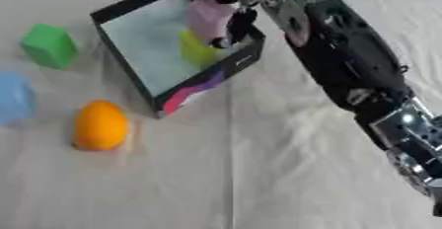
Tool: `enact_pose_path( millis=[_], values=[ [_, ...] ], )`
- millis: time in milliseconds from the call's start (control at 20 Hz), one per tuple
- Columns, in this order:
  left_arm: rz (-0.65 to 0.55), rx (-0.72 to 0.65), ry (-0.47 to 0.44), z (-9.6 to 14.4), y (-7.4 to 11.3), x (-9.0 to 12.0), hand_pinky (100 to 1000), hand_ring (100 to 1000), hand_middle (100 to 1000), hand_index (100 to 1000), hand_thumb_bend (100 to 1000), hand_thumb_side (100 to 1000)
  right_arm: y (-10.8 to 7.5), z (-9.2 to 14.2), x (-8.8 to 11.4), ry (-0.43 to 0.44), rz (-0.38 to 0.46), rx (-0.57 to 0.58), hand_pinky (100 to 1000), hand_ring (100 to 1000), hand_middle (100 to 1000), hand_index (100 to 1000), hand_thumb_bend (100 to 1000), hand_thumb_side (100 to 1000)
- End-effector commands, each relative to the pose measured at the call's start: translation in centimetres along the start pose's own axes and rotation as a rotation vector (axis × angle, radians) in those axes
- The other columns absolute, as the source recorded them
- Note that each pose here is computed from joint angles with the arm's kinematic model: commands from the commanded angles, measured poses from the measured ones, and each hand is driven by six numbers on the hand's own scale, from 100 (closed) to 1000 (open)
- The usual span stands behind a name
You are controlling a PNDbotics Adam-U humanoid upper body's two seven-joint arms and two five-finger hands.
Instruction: Pick up objects on the table and place them in the box.
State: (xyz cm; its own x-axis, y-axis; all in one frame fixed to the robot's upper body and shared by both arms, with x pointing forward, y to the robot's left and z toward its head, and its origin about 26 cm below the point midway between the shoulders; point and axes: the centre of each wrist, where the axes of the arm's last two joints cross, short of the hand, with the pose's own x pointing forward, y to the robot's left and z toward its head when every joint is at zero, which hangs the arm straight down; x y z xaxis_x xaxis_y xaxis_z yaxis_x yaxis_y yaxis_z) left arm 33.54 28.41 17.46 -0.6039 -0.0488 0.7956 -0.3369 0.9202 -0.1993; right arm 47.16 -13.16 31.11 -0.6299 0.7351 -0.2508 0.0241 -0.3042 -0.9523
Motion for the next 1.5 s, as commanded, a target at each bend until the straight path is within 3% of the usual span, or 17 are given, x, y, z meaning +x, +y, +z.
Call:
enact_pose_path(
  millis=[50, 200, 450, 700, 850, 1000, 1150, 1200, 1250, 1300, 1500],
  values=[
    [-0.010, -0.001, -0.024, -0.4, 0.2, 0.6, 864, 850, 817, 798, 195, 664, -3.0, 2.1, -1.5, 0.027, 0.010, -0.061, 894, 878, 857, 953, 419, 221],
    [-0.017, -0.007, -0.019, -0.3, 0.3, 0.5, 865, 850, 816, 798, 193, 664, -3.7, 2.7, -2.1, 0.039, 0.015, -0.054, 905, 886, 864, 972, 428, 262],
    [-0.013, -0.014, -0.018, -0.2, 0.1, 0.5, 864, 850, 816, 798, 194, 664, -3.4, 2.4, -1.9, 0.040, 0.020, -0.071, 897, 877, 845, 954, 410, 168],
    [-0.013, -0.019, -0.015, -0.2, 0.0, 0.4, 863, 849, 814, 797, 192, 667, -4.2, 3.6, -2.7, 0.064, -0.069, -0.203, 885, 855, 834, 945, 408, 118],
    [-0.019, -0.023, -0.015, -0.2, 0.2, 0.4, 862, 848, 813, 797, 191, 667, -5.6, 5.6, -3.6, 0.089, -0.102, -0.315, 871, 840, 807, 931, 417, 123],
    [-0.027, -0.025, -0.016, -0.2, 0.4, 0.4, 860, 845, 811, 797, 190, 667, -6.5, 8.2, -4.5, 0.130, -0.133, -0.428, 869, 840, 796, 911, 327, 100],
    [-0.030, -0.025, -0.016, -0.2, 0.4, 0.4, 860, 845, 811, 797, 190, 667, -6.7, 9.0, -4.5, 0.133, -0.169, -0.465, 869, 840, 796, 911, 327, 100],
    [-0.032, -0.025, -0.016, -0.2, 0.5, 0.3, 860, 843, 811, 797, 185, 667, -6.7, 9.2, -4.5, 0.131, -0.185, -0.468, 853, 805, 765, 848, 100, 100],
    [-0.042, -0.019, -0.015, -0.2, 0.8, 0.3, 860, 843, 811, 797, 185, 667, -6.3, 9.7, -5.1, 0.148, -0.210, -0.476, 853, 803, 764, 845, 100, 106],
    [-0.052, -0.012, -0.016, -0.2, 1.1, 0.2, 860, 843, 812, 797, 185, 667, -5.9, 10.6, -5.9, 0.176, -0.235, -0.497, 854, 800, 765, 843, 100, 206],
    [-0.062, -0.004, -0.023, -0.2, 1.4, 0.3, 860, 843, 813, 797, 183, 666, -4.2, 15.0, -8.2, 0.282, -0.335, -0.624, 861, 798, 780, 847, 100, 399]
  ],
)
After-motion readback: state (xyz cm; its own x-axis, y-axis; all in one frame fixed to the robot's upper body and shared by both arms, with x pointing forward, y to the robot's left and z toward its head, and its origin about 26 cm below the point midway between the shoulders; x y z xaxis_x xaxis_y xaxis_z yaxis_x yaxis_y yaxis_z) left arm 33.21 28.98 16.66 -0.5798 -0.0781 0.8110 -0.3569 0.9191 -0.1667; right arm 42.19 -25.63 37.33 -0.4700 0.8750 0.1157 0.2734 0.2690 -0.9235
